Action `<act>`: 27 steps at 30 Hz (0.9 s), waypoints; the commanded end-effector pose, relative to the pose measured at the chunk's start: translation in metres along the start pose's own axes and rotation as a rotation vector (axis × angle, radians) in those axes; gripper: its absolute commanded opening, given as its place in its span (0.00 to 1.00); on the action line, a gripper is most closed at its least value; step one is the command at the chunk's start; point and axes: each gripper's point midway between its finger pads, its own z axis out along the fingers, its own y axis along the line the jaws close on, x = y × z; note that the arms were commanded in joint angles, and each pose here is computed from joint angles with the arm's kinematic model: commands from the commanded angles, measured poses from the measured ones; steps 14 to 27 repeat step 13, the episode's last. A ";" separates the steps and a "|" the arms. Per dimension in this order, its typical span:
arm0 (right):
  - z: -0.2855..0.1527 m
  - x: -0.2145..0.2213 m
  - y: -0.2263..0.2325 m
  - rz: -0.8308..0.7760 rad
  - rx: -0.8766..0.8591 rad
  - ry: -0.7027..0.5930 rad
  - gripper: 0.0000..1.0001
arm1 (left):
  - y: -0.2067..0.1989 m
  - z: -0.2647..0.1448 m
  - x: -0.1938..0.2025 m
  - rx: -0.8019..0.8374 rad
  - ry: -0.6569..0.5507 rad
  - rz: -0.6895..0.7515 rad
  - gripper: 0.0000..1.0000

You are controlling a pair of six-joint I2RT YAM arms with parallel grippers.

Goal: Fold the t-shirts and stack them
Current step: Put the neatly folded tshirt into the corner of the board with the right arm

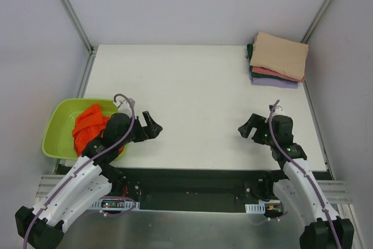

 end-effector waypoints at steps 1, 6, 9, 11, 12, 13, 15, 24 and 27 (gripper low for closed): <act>-0.010 -0.017 0.012 0.019 -0.062 -0.131 0.96 | -0.015 0.000 0.002 0.105 -0.012 0.038 0.99; -0.020 -0.018 0.006 -0.020 -0.068 -0.218 0.96 | -0.009 0.003 0.007 0.087 -0.006 0.009 0.99; -0.021 -0.018 0.003 -0.034 -0.070 -0.258 0.96 | -0.008 0.004 0.006 0.071 -0.012 -0.017 0.99; -0.023 -0.021 0.002 -0.024 -0.065 -0.284 0.96 | -0.010 0.004 0.002 0.070 -0.017 -0.041 0.99; -0.024 -0.023 0.002 -0.008 -0.060 -0.298 0.96 | -0.008 0.004 0.001 0.052 -0.021 -0.054 0.99; -0.025 -0.025 0.000 0.000 -0.050 -0.307 0.96 | -0.008 0.004 -0.001 0.039 -0.020 -0.069 0.99; -0.025 -0.025 0.000 0.000 -0.050 -0.307 0.96 | -0.008 0.004 -0.001 0.039 -0.020 -0.069 0.99; -0.025 -0.025 0.000 0.000 -0.050 -0.307 0.96 | -0.008 0.004 -0.001 0.039 -0.020 -0.069 0.99; -0.025 -0.025 0.000 0.000 -0.050 -0.307 0.96 | -0.008 0.004 -0.001 0.039 -0.020 -0.069 0.99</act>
